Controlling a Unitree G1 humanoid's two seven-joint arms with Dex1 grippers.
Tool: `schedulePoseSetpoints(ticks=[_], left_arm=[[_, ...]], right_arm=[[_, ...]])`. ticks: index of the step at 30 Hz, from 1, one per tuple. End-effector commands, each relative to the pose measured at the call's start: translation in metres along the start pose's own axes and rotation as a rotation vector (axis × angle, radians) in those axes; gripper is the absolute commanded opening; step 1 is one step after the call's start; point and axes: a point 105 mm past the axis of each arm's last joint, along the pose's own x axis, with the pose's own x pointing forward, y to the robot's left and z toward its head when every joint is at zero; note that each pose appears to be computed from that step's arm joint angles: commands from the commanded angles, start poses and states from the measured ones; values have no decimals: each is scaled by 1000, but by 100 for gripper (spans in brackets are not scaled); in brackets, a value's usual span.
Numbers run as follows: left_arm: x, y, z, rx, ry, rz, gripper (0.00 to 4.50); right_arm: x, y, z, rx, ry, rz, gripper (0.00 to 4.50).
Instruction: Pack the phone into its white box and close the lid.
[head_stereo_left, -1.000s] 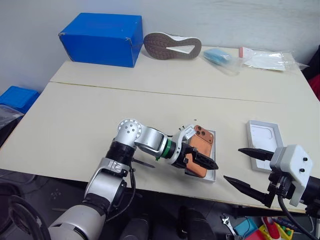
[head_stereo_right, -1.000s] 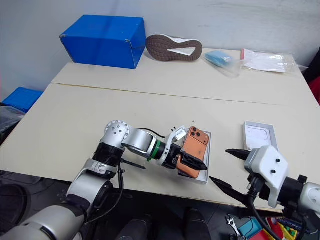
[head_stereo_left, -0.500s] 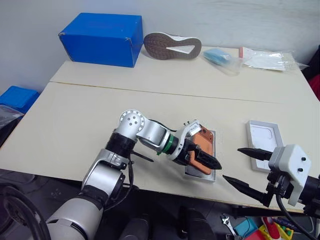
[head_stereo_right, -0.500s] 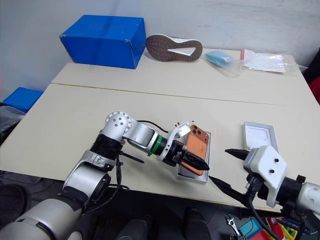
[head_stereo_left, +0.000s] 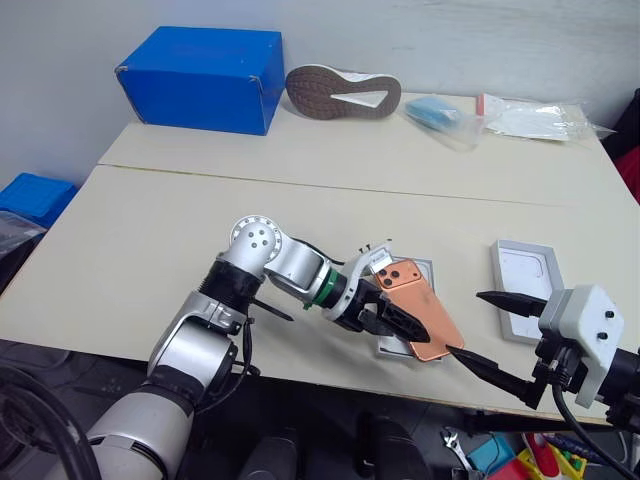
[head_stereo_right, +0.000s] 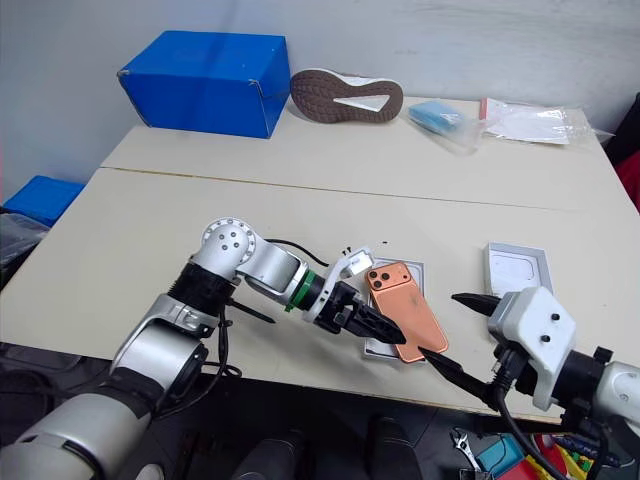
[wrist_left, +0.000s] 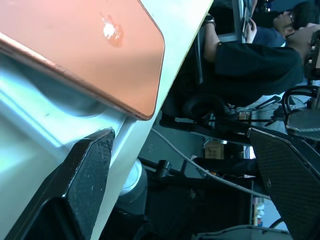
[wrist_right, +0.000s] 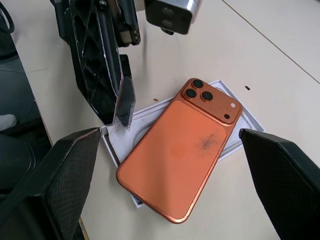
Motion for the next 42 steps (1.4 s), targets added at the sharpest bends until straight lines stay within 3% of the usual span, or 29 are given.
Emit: schedulePoseSetpoints(ticks=[1, 8, 11, 12, 14, 18, 25, 26, 42], left_arm=[[-10, -10, 8, 42, -52, -46, 448], [-40, -18, 12, 115, -143, -110, 448], [-54, -10, 14, 217, -217, -40, 448], [-58, -1, 15, 262, -238, 11, 430], [-61, 11, 16, 343, -244, 74, 389], [-60, 44, 15, 581, -183, 221, 265], [-50, 54, 30, 758, -126, 254, 30], [-49, 56, 33, 777, -121, 262, 1], [-32, 61, 74, 843, -206, 322, 1]], right_arm=[[1, 0, 3, -27, -21, 0, 450], [0, -2, -3, -33, 13, 31, 450], [-1, -5, -12, -18, 48, 36, 450], [-1, -10, -17, -2, 63, 23, 432], [-2, -17, -22, 17, 80, 7, 392], [0, -36, -40, -4, 151, -29, 257], [13, -51, -66, -38, 251, -16, 4], [15, -50, -68, -38, 250, -4, 0], [32, -24, -62, -10, 204, 77, 0]])
